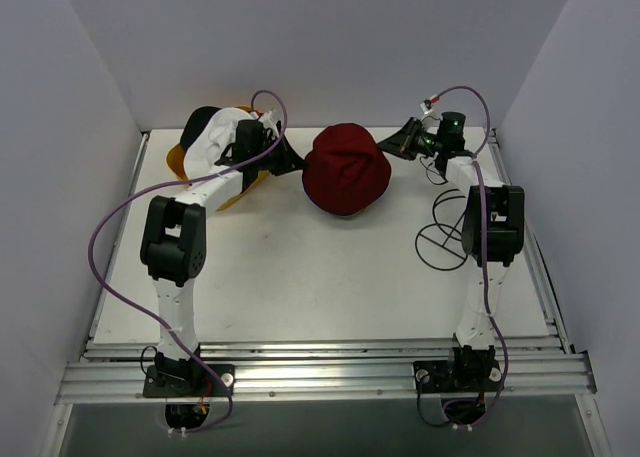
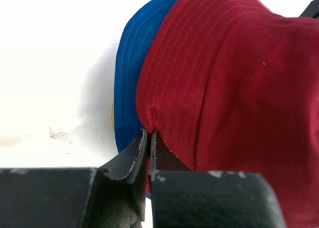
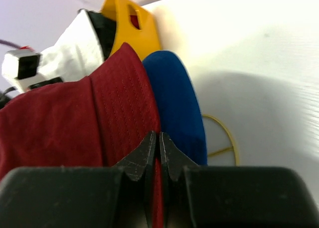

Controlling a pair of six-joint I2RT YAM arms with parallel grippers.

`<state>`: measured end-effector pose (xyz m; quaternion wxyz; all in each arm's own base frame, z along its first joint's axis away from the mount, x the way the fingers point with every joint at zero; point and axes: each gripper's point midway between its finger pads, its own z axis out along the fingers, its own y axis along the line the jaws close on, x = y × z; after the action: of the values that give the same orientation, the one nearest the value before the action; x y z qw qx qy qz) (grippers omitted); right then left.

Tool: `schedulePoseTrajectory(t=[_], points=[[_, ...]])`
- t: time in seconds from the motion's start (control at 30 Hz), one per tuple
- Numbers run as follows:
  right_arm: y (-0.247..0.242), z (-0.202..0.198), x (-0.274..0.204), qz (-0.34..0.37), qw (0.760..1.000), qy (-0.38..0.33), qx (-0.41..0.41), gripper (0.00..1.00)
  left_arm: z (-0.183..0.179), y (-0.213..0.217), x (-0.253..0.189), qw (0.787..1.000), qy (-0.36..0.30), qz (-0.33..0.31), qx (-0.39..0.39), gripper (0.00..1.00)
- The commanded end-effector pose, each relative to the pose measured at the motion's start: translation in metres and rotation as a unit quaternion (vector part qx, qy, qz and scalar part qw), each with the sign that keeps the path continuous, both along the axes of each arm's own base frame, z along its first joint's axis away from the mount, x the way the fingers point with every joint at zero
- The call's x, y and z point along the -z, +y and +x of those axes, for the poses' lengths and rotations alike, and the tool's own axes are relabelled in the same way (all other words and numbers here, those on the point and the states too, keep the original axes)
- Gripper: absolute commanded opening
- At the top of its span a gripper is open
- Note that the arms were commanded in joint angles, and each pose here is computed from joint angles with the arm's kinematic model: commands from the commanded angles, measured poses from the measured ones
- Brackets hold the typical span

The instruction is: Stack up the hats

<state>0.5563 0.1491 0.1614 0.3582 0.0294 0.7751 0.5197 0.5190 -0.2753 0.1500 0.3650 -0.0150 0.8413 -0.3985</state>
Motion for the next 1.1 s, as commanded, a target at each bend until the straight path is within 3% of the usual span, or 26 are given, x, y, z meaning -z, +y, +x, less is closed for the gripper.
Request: schedulePoseTrajectory(t=[0.0,0.4,1.0,1.07], points=[[-0.018,0.014,0.012,-0.077,0.996,0.004,0.042,0.0,0.007,0.002,-0.01,1.0,-0.026,0.013,-0.006,0.03],[-0.052,0.027,0.047,-0.187,0.974,0.042,0.124,0.0,-0.006,0.009,0.016,0.998,0.005,0.055,-0.016,0.02],[-0.041,0.027,0.055,-0.228,0.965,0.046,0.124,0.0,-0.014,0.025,0.026,0.994,0.007,0.103,-0.041,0.02],[-0.042,0.028,0.049,-0.23,0.964,0.04,0.129,0.0,-0.015,0.025,0.021,0.994,0.002,0.1,-0.04,0.09]])
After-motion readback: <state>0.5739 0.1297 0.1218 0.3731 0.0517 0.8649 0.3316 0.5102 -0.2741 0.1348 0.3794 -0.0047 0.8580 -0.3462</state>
